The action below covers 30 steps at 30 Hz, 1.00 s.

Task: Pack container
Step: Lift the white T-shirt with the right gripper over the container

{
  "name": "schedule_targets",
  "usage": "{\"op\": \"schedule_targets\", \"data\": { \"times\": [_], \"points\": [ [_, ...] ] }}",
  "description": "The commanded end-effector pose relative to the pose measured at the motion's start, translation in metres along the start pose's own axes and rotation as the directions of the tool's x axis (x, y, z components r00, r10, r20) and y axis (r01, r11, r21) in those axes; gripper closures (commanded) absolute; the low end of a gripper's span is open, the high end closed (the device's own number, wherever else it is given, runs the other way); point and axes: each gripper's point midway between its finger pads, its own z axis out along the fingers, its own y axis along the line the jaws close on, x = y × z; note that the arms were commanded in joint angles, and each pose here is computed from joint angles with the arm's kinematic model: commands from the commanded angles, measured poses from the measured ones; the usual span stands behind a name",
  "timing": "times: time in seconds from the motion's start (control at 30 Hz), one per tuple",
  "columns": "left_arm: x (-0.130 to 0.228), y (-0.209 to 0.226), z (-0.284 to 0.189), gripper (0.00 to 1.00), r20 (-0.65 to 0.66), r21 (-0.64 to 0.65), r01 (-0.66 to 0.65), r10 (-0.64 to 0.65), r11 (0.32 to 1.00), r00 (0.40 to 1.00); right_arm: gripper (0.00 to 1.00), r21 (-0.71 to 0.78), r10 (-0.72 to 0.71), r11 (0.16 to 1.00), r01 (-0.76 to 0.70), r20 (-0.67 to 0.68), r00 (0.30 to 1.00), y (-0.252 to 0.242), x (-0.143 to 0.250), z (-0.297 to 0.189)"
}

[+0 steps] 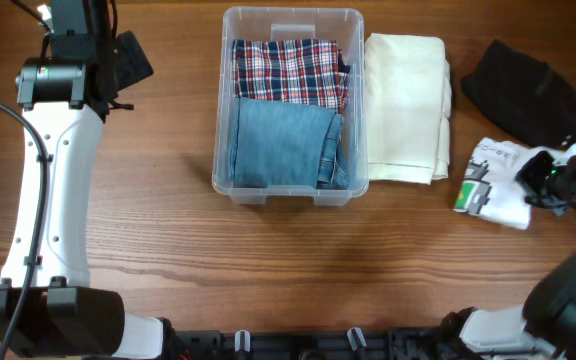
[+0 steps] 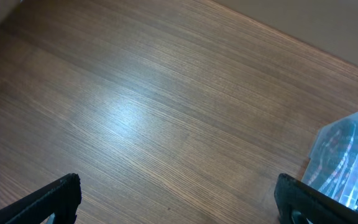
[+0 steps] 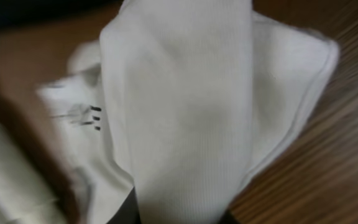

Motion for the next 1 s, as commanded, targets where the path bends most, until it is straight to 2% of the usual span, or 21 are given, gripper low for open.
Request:
{"op": "schedule_targets", "data": {
  "times": [0.0,0.13,0.2,0.27,0.4,0.53,0.63,0.8,0.97],
  "points": [
    [-0.001,0.003,0.000,0.00,0.006,-0.013,-0.002,0.002,1.000,1.000,0.88,-0.131,-0.028,0.990,0.054,0.193,0.981,0.035,-0.032,-0.066],
    [-0.001,0.003,0.000,0.00,0.006,-0.013,-0.002,0.002,1.000,1.000,0.91,-0.295,-0.082,0.937,0.185,0.330,0.941,0.081,-0.032,-0.131],
    [-0.001,0.003,0.000,0.00,0.006,-0.013,-0.002,0.002,1.000,1.000,0.96,-0.380,-0.122,0.883,0.277,0.384,0.915,0.113,-0.026,-0.163],
    [-0.001,0.003,0.000,0.00,0.006,-0.013,-0.002,0.002,1.000,1.000,0.96,-0.431,-0.160,0.830,0.354,0.423,0.892,0.148,-0.018,-0.191],
    [-0.001,0.003,0.000,0.00,0.006,-0.013,-0.002,0.002,1.000,1.000,0.96,-0.465,-0.268,0.722,0.512,0.495,0.827,0.222,0.006,-0.235],
    [-0.001,0.003,0.000,0.00,0.006,-0.013,-0.002,0.002,1.000,1.000,0.96,-0.478,-0.314,0.628,0.615,0.567,0.762,0.298,0.036,-0.264],
    [-0.001,0.003,0.000,0.00,0.006,-0.013,-0.002,0.002,1.000,1.000,0.95,-0.471,-0.350,0.565,0.678,0.607,0.713,0.358,0.066,-0.251],
    [-0.001,0.003,0.000,0.00,0.006,-0.013,-0.002,0.002,1.000,1.000,0.95,-0.505,-0.403,0.506,0.699,0.578,0.710,0.424,0.096,-0.184],
    [-0.001,0.003,0.000,0.00,0.006,-0.013,-0.002,0.002,1.000,1.000,0.96,-0.601,-0.348,0.512,0.614,0.509,0.787,0.459,0.111,-0.140]
  ]
}}
